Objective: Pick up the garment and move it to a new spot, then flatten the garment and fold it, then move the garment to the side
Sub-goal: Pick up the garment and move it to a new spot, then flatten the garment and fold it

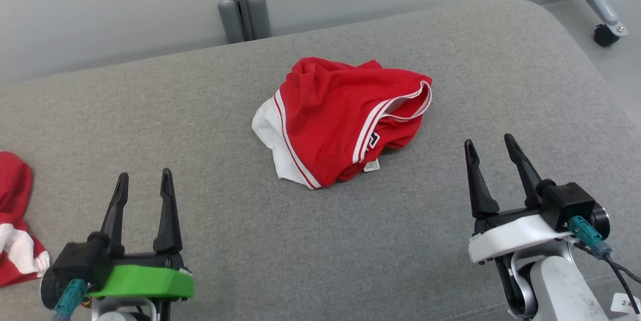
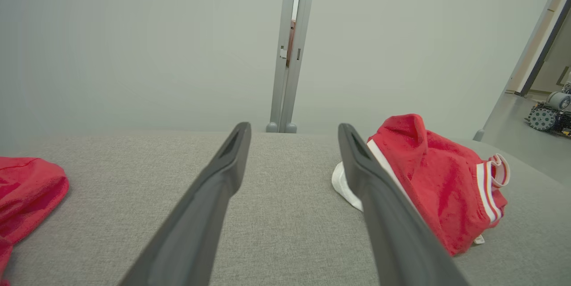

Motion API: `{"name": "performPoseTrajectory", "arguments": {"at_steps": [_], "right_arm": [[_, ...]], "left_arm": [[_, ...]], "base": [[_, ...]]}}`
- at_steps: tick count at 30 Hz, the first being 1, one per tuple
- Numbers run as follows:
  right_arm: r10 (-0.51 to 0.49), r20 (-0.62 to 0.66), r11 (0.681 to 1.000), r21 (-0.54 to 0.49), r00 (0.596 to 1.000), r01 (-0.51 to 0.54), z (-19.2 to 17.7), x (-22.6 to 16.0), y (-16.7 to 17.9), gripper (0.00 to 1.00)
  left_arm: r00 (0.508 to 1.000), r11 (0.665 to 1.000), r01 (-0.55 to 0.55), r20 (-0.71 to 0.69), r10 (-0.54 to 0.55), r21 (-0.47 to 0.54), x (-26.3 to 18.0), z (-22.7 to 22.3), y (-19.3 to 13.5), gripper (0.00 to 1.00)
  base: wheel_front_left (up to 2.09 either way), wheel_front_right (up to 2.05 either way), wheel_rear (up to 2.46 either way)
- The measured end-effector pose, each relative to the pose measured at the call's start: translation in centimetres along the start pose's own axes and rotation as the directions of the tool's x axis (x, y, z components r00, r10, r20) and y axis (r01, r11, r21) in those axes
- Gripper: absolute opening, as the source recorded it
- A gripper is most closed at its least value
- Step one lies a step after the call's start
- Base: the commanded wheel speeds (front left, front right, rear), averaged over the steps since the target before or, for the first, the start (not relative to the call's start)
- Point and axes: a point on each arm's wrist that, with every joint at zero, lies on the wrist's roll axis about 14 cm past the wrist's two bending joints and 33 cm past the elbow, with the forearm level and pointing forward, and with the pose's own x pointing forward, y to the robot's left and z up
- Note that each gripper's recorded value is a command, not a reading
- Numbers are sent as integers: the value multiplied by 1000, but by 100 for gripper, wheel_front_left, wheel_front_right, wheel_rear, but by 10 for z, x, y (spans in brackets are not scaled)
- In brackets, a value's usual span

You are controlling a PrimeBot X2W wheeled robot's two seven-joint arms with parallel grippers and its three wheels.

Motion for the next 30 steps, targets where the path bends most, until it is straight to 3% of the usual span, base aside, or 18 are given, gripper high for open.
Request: {"name": "performPoseTrajectory", "arguments": {"at_steps": [11, 26, 30], "right_arm": [[22, -15, 1000, 18, 1000, -21, -5, -5, 9, 100], [52, -27, 998, 37, 998, -51, -11, -1, 20, 100], [90, -25, 993, 81, 996, -88, -11, 4, 35, 100]], "left_arm": [[987, 987, -156, -39, 157, 30, -50, -7, 42, 100], [984, 984, -176, -34, 177, 27, -56, -5, 49, 100], [984, 984, -175, -37, 176, 22, -56, -6, 48, 100]], "base": [[0, 0, 0], [0, 0, 0], [0, 0, 0]]}}
